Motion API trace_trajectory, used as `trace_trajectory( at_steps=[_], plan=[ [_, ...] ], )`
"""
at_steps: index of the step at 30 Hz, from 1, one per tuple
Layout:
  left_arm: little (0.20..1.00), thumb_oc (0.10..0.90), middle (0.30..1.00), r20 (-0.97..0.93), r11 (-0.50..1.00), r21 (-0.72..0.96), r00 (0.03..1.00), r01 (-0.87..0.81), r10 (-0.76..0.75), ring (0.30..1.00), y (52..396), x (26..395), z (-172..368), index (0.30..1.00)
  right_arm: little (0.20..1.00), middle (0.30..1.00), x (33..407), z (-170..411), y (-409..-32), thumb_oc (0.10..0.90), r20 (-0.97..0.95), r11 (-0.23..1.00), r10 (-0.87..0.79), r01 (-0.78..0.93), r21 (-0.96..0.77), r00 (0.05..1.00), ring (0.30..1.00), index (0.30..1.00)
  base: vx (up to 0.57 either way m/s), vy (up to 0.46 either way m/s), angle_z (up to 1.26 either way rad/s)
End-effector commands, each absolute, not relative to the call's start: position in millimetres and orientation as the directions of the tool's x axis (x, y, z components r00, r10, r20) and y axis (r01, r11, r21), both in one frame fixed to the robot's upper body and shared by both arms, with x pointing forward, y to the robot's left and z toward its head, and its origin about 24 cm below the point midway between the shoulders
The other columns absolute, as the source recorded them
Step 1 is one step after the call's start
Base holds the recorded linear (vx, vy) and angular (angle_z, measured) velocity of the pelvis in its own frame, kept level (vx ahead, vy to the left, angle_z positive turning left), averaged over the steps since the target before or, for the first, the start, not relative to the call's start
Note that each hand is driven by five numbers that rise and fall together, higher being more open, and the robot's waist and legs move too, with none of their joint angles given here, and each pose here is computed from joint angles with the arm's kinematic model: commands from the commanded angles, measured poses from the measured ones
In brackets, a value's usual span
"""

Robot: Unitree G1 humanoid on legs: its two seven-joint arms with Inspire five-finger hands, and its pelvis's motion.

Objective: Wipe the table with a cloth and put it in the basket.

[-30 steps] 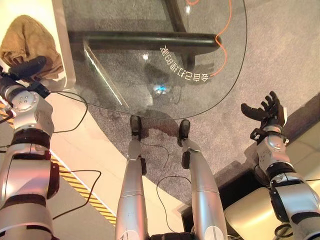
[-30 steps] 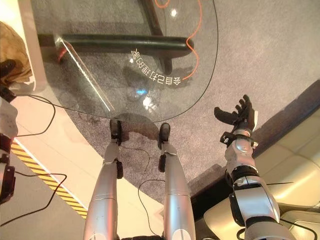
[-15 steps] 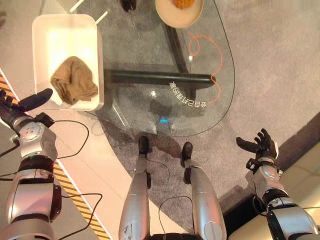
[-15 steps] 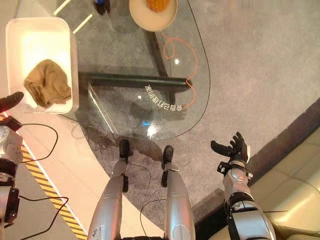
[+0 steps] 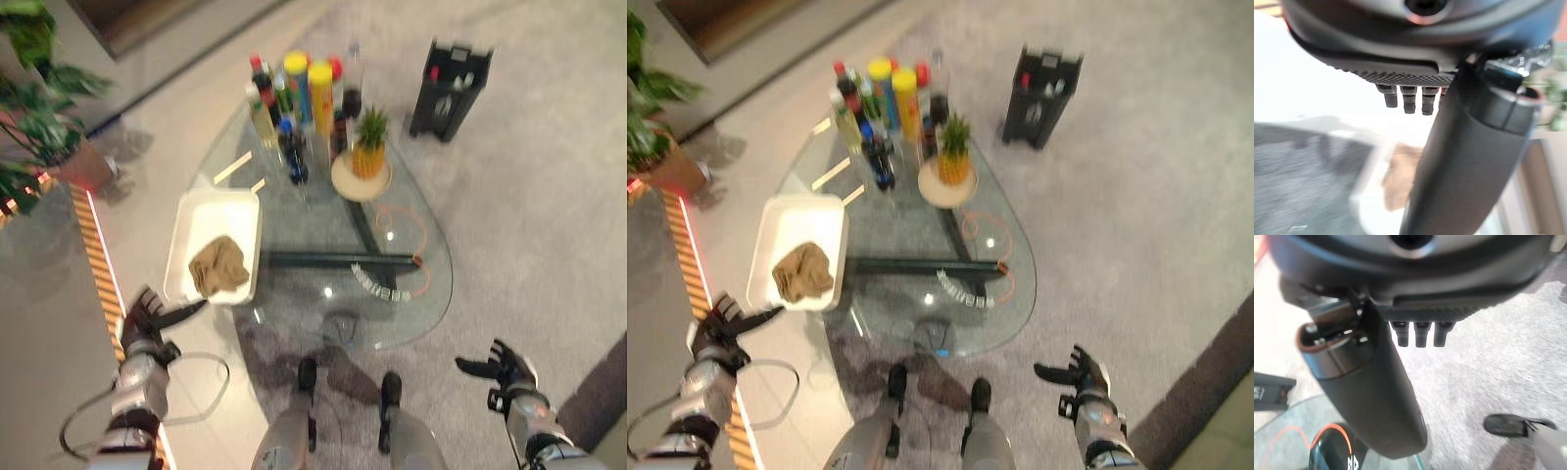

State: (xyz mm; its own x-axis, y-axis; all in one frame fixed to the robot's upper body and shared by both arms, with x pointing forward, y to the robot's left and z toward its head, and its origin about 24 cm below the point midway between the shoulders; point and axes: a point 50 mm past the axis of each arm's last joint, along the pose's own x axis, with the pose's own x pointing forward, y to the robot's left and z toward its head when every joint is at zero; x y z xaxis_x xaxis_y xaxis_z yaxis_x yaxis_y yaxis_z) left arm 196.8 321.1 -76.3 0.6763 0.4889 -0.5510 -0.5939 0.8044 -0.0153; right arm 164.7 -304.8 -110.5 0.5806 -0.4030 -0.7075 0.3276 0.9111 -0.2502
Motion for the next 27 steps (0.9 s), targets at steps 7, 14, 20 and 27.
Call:
trace_trajectory(
  at_steps=[7,14,20,27],
  plan=[
    [0.900,0.800,0.900,-0.772,0.919,0.079,0.559,-0.385,0.301,0.900,302.3,134.5,-123.6,0.900,0.900,0.900,112.4,-135.6,-297.4,0.800,-0.830,0.931,-0.361,0.213,-0.295,0.426,0.900,0.900,0.09,0.026,0.03],
    [0.900,0.800,0.900,-0.883,0.945,0.099,0.410,-0.312,0.228,0.900,285.5,102.0,-143.4,0.900,0.900,0.900,95.2,-145.6,-287.2,0.800,-0.884,0.948,-0.319,0.115,-0.297,0.342,0.900,0.900,0.05,0.032,-0.02],
    [0.900,0.800,0.900,-0.908,0.952,0.098,0.365,-0.289,0.204,0.900,276.4,94.4,-149.2,0.900,0.900,0.900,85.3,-150.1,-281.9,0.800,-0.902,0.951,-0.309,0.093,-0.295,0.302,0.900,0.900,0.03,0.009,-0.03],
    [0.900,0.800,0.900,-0.914,0.954,0.101,0.353,-0.281,0.201,0.900,275.4,90.8,-150.4,0.900,0.900,0.900,82.6,-151.2,-280.3,0.800,-0.905,0.953,-0.304,0.086,-0.291,0.298,0.900,0.900,0.00,0.000,0.00]
  ],
)
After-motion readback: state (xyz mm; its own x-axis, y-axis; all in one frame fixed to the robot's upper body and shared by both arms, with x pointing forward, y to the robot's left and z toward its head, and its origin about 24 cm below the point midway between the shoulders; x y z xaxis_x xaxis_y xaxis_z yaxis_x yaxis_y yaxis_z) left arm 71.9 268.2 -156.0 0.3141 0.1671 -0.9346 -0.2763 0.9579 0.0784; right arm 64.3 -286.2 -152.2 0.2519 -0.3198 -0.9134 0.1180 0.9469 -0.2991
